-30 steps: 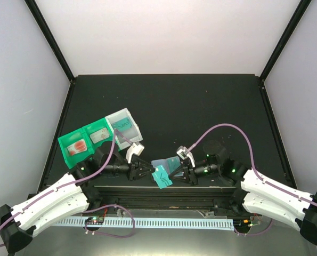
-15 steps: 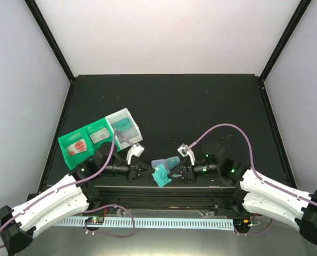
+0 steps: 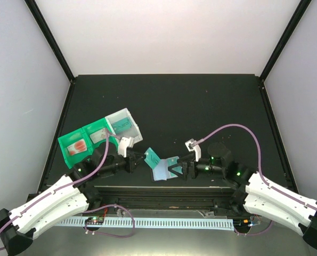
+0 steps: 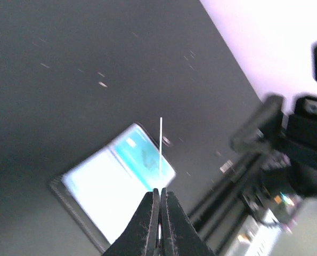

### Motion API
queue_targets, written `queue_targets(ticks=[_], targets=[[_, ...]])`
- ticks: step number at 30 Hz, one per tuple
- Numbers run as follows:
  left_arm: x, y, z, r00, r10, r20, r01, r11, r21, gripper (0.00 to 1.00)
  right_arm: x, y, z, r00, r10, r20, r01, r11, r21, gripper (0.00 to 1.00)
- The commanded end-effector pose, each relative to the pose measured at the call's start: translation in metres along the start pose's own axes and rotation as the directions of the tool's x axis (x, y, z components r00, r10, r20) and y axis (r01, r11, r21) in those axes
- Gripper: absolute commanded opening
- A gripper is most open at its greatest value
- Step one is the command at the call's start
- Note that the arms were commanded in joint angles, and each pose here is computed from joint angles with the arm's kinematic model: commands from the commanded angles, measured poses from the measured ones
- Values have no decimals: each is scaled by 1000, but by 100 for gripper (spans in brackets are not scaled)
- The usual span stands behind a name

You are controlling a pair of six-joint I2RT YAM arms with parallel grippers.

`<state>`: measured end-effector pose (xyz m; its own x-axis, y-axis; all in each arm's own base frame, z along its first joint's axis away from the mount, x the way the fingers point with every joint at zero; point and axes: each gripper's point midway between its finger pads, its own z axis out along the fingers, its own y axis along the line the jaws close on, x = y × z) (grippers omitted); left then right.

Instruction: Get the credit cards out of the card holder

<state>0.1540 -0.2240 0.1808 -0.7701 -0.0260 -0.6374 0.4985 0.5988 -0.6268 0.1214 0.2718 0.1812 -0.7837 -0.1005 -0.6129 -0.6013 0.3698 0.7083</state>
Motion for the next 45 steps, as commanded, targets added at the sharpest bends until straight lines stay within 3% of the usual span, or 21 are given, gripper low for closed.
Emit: queue_targets(ticks=[1,8,15,27,33,45], targets=[[-54,33,-30,966,-20,257,88,963,-254,1,-7,-10,-4,998,20,65,-24,998,55,100],[-98,85,-72,839,74,539,247,831,-498,1,-4,-5,-3,998,36,52,-36,999,16,100],[-132,113,-96,747,202,633,334,710,-620,1,3,-1,-7,996,58,69,-55,998,-41,100],[-155,165,-65,704,53,708,506,661,-554,1,7,1,-14,994,64,85,-59,996,-60,100],[-149,188,-51,675,-3,737,595,594,-542,2,9,-1,-14,993,83,83,-78,995,-56,100],[-147,211,-41,673,-18,739,627,543,-558,1,9,-8,-11,992,91,87,-89,996,-31,100]])
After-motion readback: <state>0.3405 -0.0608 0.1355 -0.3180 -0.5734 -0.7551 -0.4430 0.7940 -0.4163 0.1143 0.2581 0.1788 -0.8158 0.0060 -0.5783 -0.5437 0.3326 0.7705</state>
